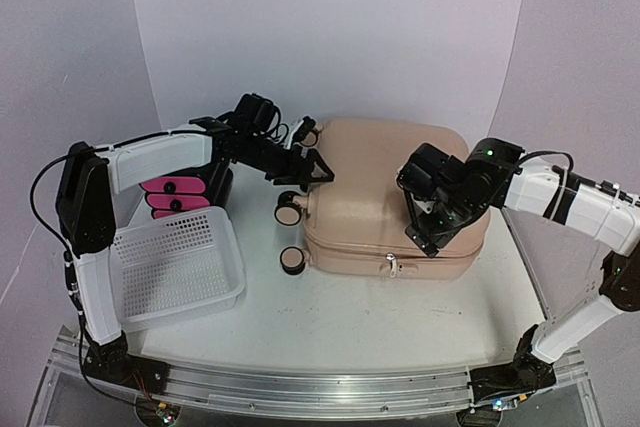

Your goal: Open, take out, and arrange the luggage

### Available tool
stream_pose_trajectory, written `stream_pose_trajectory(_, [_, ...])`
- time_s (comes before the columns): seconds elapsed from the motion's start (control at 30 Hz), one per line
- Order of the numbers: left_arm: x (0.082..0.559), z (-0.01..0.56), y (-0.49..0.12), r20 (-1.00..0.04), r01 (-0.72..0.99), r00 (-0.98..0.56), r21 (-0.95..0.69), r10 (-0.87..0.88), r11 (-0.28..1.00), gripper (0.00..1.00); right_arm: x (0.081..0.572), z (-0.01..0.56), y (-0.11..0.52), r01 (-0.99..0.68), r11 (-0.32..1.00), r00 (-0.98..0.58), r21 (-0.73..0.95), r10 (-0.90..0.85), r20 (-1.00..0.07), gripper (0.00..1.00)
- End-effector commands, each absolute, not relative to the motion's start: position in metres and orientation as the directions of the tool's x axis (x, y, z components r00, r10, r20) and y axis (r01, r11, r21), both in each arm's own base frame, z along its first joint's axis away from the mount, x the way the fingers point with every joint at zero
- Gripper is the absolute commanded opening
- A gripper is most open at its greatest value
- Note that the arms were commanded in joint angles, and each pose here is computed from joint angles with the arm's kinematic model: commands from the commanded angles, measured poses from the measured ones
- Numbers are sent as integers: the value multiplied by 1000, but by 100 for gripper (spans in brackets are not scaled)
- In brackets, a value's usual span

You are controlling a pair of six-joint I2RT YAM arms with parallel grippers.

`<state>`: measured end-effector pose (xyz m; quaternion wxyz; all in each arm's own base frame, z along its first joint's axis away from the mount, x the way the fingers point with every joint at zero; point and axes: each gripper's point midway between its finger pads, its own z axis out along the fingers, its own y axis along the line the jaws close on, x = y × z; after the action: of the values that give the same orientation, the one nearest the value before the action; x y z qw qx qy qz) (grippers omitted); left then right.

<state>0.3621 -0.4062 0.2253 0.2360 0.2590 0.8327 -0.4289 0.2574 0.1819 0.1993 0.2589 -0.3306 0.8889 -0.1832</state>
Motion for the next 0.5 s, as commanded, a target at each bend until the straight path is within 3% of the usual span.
stream_pose_trajectory(0.0, [349,278,-393,-733,711,-646,-476,214,518,92,257,215,190,-469,770,-645,-433,-633,-427,98])
stream_pose_trajectory(0.23, [267,323,-352,-867,747,-476,-310,147,588,95,250,237,182,-445,872,-706,-205,-482,-519,98])
stream_pose_trajectory(0.33, [220,316,-369,-891,777,-439,-311,115,548,94,253,247,174,-425,894,-723,-140,-429,-542,98])
stream_pose_trajectory(0.47, [164,286,-426,-872,818,-483,-416,82,398,90,257,247,167,-410,908,-749,-84,-388,-537,98])
